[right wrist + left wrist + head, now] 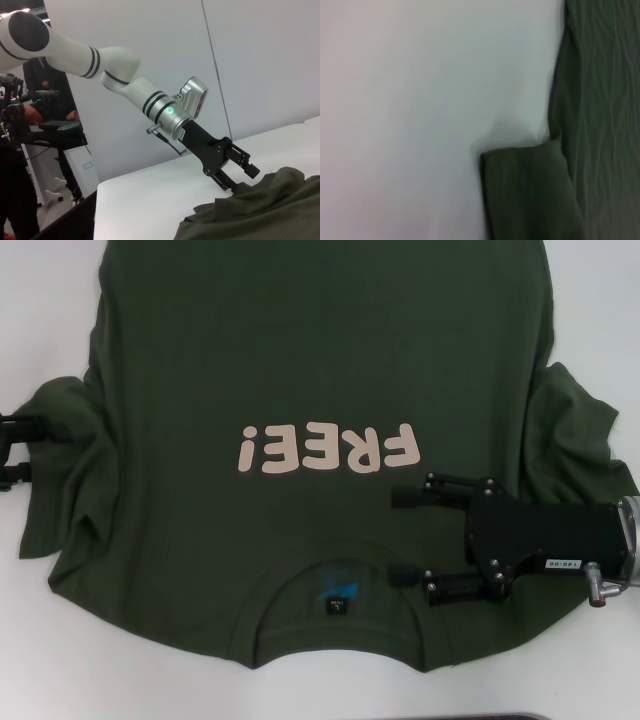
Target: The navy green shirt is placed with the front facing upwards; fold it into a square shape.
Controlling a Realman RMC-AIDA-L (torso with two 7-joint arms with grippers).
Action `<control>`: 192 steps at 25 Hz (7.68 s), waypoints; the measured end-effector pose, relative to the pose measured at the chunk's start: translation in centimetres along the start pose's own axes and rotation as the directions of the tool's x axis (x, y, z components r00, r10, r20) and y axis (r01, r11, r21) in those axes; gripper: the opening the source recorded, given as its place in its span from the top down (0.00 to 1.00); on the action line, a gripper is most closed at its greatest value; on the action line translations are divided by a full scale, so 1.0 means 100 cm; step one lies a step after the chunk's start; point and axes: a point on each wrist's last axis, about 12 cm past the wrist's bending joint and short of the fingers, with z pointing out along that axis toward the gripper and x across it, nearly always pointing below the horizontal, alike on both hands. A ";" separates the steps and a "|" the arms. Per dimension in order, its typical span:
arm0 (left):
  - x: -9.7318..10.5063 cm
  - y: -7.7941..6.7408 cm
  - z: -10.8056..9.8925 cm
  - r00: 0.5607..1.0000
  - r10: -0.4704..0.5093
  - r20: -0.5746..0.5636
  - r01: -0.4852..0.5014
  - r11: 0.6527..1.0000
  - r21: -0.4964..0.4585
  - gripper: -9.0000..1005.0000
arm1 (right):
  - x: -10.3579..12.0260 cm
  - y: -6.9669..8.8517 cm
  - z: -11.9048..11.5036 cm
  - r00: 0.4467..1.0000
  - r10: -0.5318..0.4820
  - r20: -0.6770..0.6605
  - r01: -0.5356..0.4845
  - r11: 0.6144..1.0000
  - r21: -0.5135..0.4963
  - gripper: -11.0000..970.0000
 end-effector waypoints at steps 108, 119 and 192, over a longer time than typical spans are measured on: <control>-0.028 -0.044 -0.039 0.992 0.122 -0.031 -0.116 0.983 0.142 0.99 | -0.002 -0.002 0.001 1.000 -0.004 0.005 0.004 1.000 0.008 0.08; -0.010 -0.065 0.015 0.991 0.109 -0.076 -0.091 0.972 0.215 0.98 | -0.002 -0.003 0.002 1.000 -0.004 0.004 0.004 1.000 0.010 0.08; -0.003 -0.102 0.068 0.976 0.172 0.132 -0.205 0.929 0.309 0.41 | -0.001 -0.008 0.001 0.990 0.142 -0.026 -0.141 0.989 0.033 0.08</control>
